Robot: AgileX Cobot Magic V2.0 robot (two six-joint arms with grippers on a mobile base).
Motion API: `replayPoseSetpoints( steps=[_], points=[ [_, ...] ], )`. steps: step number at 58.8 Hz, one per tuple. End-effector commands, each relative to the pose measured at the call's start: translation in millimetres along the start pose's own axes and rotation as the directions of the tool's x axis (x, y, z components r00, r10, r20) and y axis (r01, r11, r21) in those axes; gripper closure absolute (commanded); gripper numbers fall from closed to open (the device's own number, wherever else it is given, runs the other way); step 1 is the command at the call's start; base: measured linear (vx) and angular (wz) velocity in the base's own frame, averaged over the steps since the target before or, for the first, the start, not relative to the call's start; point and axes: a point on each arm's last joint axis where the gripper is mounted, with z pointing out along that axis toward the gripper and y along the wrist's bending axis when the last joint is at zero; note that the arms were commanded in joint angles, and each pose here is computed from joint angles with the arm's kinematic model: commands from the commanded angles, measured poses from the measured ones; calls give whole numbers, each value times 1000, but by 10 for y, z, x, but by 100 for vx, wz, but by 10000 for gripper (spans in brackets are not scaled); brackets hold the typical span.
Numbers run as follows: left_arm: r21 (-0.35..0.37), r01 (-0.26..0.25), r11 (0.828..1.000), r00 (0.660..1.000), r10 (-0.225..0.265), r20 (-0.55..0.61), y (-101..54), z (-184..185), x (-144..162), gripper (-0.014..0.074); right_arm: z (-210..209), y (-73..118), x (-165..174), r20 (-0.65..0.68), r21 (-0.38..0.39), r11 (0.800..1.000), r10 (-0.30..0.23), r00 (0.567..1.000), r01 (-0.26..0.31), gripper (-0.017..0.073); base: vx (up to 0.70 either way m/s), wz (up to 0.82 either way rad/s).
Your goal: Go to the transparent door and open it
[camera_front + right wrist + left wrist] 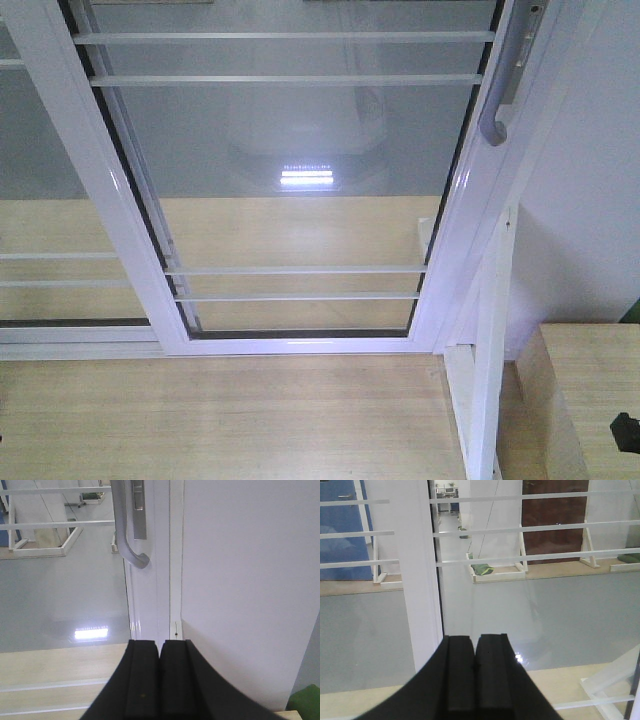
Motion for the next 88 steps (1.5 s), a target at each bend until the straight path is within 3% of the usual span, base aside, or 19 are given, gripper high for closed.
replayPoseSetpoints(
  steps=[1,88],
  points=[
    [2,11,1000,998,-11,64,0,4,25,599,-4,4,-47,88,-5,1000,-11,996,12,567,9,2],
    [2,11,1000,998,-11,55,0,11,27,599,-1,4,-43,82,-4,1000,-11,997,11,567,4,1]
  ],
)
